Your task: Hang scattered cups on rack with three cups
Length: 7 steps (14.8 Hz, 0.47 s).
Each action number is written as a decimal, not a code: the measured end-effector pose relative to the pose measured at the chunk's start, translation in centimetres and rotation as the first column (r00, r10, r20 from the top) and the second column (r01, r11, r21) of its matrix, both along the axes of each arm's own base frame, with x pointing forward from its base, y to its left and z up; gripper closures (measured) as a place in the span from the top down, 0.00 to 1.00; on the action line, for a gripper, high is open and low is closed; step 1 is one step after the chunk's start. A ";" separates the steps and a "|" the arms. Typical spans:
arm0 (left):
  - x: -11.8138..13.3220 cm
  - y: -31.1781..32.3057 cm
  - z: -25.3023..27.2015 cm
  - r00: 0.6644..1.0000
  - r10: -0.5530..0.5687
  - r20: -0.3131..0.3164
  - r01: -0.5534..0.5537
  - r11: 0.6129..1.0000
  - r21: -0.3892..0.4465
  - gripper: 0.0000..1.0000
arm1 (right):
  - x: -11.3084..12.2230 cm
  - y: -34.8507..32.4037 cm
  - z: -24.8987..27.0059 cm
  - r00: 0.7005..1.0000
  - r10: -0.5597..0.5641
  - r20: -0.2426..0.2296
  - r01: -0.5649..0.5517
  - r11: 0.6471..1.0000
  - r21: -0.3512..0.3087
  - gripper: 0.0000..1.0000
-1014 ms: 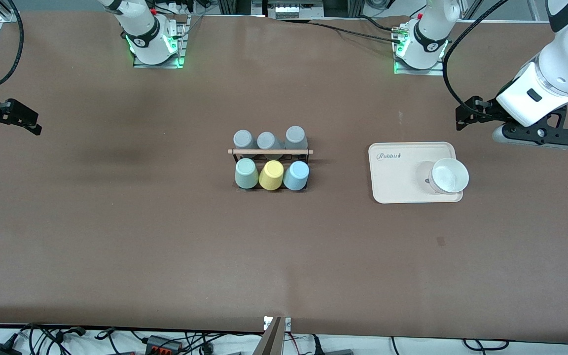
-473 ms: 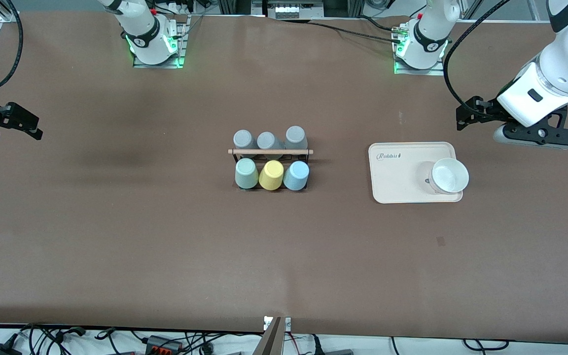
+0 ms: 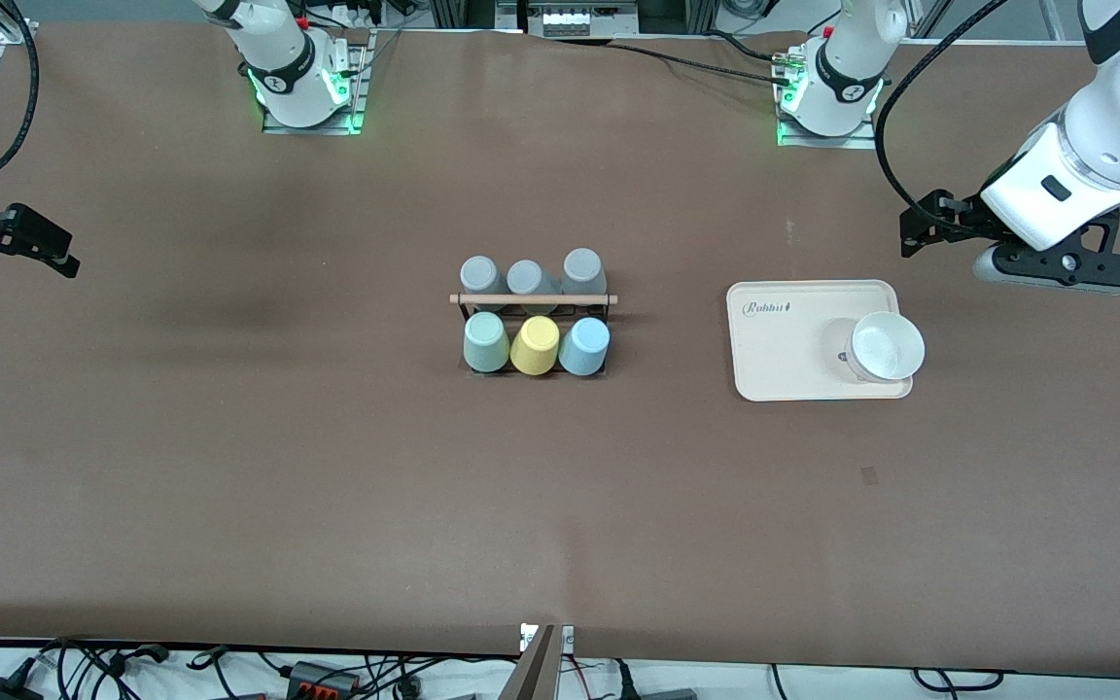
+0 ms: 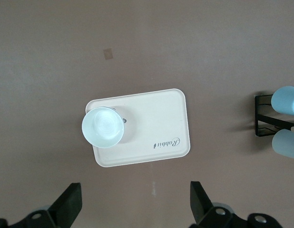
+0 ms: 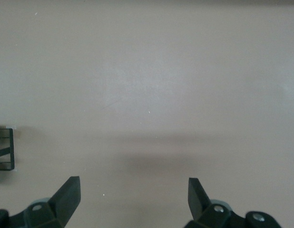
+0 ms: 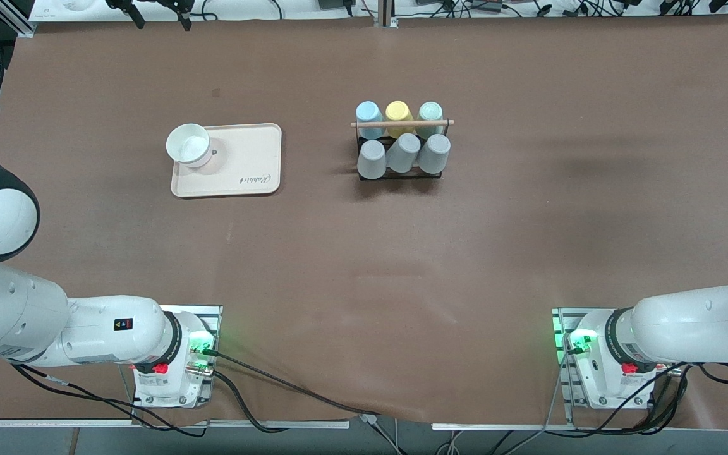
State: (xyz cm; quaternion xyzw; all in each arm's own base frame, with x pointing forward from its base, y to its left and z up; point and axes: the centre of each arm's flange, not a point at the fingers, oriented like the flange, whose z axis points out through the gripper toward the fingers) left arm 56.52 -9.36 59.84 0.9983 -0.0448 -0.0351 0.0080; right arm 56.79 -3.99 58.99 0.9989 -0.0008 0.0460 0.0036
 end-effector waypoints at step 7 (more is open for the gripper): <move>0.0 0.0 0.0 1.000 0.000 0.000 0.000 1.000 0.000 1.00 | 0.0 0.4 0.0 1.000 -0.010 -0.001 0.010 1.000 0.001 1.00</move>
